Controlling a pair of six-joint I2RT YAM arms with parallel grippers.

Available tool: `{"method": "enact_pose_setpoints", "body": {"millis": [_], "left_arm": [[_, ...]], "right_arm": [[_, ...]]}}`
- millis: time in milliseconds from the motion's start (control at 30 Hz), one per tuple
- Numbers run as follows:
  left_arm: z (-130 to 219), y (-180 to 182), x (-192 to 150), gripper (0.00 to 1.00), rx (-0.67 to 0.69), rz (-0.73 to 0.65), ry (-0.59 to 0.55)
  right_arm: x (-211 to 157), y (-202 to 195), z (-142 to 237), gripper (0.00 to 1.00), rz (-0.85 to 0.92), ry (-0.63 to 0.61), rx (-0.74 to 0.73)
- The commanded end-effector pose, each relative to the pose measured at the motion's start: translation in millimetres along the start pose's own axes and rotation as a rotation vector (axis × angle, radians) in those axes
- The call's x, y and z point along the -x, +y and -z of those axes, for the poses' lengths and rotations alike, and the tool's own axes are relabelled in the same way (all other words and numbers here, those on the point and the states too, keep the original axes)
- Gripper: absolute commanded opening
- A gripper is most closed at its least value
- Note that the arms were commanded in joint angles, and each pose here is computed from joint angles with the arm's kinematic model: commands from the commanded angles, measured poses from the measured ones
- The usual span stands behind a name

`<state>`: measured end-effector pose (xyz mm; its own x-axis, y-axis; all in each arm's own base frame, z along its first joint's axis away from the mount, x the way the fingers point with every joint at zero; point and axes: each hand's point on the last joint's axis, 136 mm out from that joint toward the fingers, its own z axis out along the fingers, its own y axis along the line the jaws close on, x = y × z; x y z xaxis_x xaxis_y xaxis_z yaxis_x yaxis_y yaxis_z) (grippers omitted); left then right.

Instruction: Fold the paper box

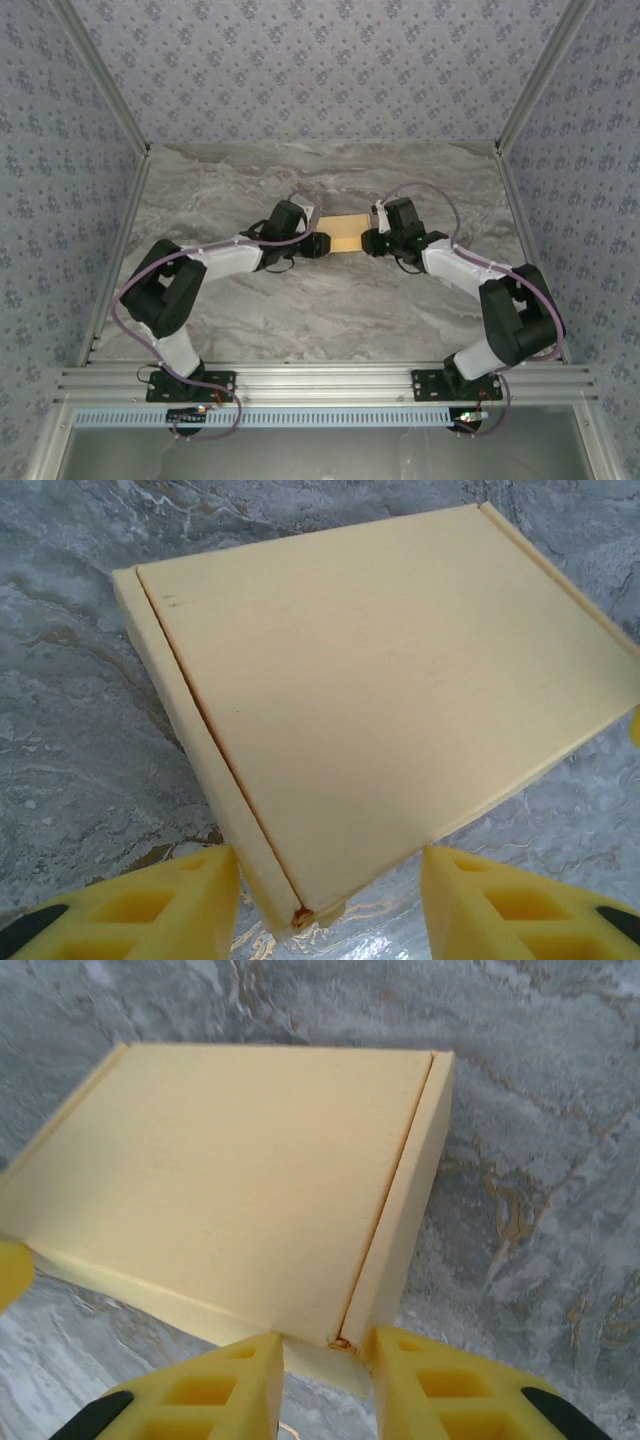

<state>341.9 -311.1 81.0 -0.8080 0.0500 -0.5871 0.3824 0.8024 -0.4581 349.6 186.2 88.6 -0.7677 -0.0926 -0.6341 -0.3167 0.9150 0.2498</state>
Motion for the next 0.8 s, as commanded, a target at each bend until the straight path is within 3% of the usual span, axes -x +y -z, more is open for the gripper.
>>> {"method": "enact_pose_setpoints", "body": {"millis": [0, 200, 333, 533, 767], "left_arm": [[-6, -17, 0, 0.51, -0.071, -0.043, -0.009], [-3, -12, -5, 0.60, -0.056, -0.045, 0.002], [10, -12, -1, 0.67, -0.042, -0.056, -0.023], [31, -8, 14, 0.68, -0.023, -0.060, -0.072], [83, 24, 35, 0.71, 0.144, -0.120, -0.197]], "right_arm": [[-12, 7, -10, 0.31, 0.026, 0.013, 0.021], [-26, -9, -6, 0.42, 0.018, 0.059, -0.068], [-12, -7, 11, 0.50, 0.021, 0.024, -0.090], [6, -10, 30, 0.55, 0.033, -0.028, -0.139], [22, -32, 74, 0.64, 0.055, -0.130, -0.297]]}}
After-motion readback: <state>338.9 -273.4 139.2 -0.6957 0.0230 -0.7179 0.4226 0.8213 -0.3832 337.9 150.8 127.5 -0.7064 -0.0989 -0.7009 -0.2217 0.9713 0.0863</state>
